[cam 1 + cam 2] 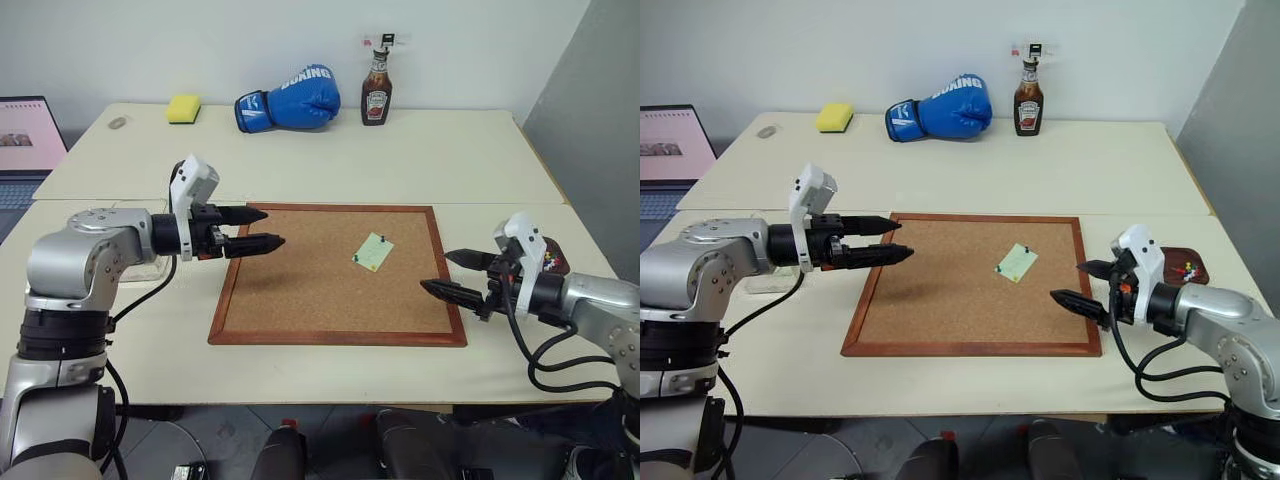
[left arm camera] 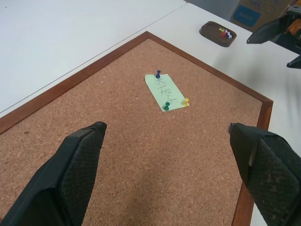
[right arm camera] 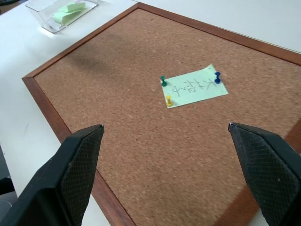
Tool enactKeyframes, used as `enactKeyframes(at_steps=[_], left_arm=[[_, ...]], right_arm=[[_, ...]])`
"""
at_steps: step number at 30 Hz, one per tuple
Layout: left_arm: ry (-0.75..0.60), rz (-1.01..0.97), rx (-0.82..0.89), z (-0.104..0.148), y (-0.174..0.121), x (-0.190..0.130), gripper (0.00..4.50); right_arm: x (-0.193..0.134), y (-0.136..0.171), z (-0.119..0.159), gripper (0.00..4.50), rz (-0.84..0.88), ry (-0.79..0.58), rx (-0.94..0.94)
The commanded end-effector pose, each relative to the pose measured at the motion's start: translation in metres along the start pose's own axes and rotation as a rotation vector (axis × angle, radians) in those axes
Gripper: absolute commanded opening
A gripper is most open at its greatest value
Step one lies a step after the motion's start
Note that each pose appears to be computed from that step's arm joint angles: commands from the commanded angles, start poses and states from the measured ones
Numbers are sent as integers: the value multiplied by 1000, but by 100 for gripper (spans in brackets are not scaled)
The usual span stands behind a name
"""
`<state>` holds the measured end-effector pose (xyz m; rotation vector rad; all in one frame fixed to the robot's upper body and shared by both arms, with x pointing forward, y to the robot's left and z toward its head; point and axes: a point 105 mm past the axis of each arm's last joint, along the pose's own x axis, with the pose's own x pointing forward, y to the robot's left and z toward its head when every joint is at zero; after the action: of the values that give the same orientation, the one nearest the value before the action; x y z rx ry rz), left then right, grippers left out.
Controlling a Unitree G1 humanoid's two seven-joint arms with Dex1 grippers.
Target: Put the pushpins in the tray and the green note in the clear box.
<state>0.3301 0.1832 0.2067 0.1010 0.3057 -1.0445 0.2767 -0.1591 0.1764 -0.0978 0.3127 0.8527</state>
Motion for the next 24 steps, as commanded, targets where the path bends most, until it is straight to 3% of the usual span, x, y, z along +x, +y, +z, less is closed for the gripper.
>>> enactKeyframes(at_steps=[1, 24], left_arm=[[15, -24, 55, 5, -4, -1, 444], [47, -15, 69, 0, 1, 1, 444]], right_arm=[[-5, -5, 10, 450, -17, -29, -39], [-1, -15, 9, 450, -48, -41, -33]])
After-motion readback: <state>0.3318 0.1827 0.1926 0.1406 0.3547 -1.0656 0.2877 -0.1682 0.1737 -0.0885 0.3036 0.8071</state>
